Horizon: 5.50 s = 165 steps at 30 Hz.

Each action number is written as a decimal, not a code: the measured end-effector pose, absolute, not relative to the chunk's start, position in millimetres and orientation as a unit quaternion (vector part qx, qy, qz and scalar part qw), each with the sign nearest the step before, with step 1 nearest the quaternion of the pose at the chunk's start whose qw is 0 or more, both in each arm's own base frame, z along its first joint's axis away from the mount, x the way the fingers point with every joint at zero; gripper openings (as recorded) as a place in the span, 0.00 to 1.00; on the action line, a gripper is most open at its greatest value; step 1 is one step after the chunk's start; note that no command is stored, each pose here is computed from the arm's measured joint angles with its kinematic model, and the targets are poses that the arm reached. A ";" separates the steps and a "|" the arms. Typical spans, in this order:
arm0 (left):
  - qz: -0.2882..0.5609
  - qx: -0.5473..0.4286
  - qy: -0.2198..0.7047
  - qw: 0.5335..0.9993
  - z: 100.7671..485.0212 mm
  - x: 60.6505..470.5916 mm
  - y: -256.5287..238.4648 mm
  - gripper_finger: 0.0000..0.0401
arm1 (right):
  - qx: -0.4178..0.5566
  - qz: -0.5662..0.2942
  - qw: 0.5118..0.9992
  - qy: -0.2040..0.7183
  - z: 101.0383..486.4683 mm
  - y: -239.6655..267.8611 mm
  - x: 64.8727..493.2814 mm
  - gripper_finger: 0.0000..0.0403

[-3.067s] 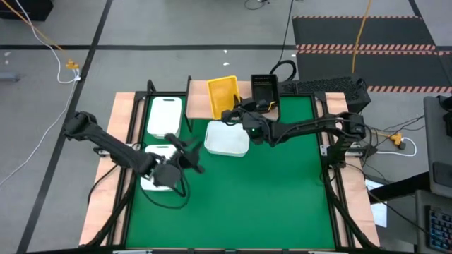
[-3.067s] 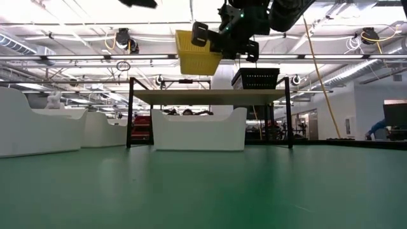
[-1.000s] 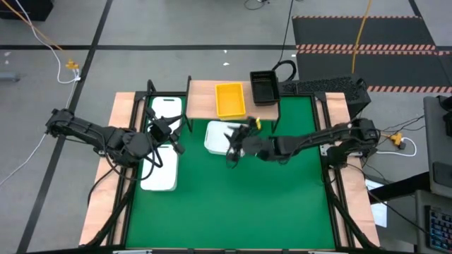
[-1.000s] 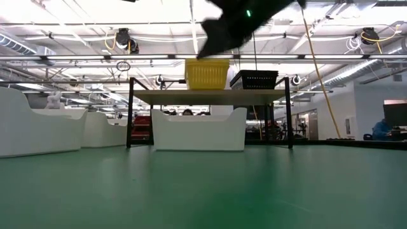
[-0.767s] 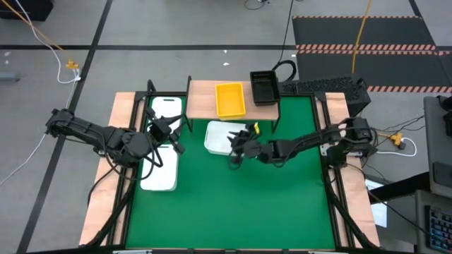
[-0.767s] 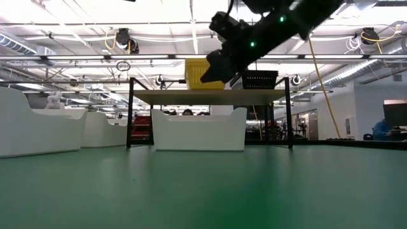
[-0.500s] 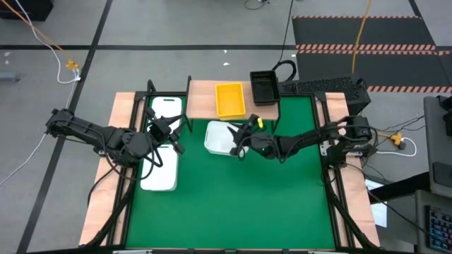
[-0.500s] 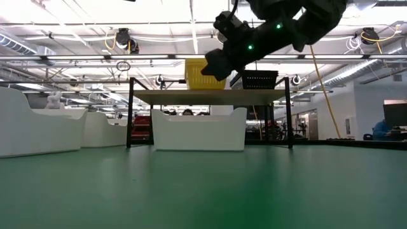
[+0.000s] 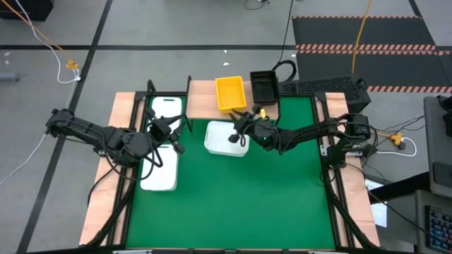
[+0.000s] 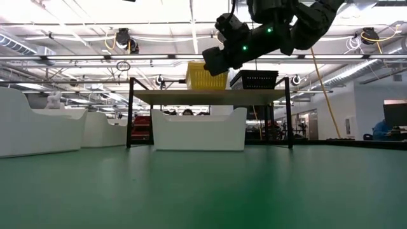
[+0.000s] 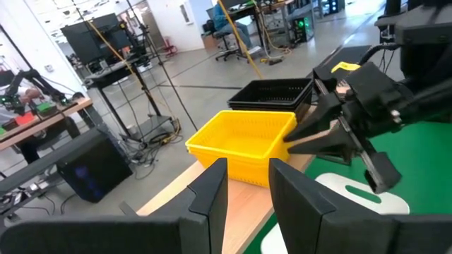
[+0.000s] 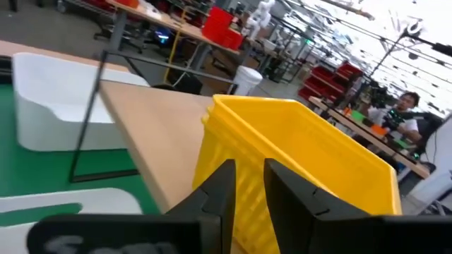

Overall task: Stack baskets on shelf by color
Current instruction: Adjust the bins on the shelf, then stack the top white bin on the bottom white bin

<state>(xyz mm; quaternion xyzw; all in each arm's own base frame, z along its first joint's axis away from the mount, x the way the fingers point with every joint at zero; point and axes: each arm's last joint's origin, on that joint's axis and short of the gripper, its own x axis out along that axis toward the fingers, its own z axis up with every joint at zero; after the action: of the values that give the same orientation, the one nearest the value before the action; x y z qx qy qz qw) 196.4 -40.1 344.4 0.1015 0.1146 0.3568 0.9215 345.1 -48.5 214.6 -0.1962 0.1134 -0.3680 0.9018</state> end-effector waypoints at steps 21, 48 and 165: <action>0.412 0.063 0.088 0.904 320.2 217.4 70.1 0.26 | -0.110 -0.452 0.879 0.102 335.0 -81.0 209.0 0.10; 0.387 -0.018 0.184 0.903 260.9 292.2 252.4 0.26 | 0.112 -0.375 0.893 0.221 280.6 -197.2 141.1 0.00; 0.225 -0.144 0.610 0.746 238.8 180.3 86.4 0.44 | 0.030 -0.052 0.997 -0.053 295.4 -40.6 151.1 0.00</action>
<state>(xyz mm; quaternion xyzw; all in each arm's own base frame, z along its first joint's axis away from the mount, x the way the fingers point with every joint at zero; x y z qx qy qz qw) 180.3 86.4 238.8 -0.1436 0.6097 0.2247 0.7464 151.1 -40.6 295.4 0.0295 -0.0527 -0.0525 0.9968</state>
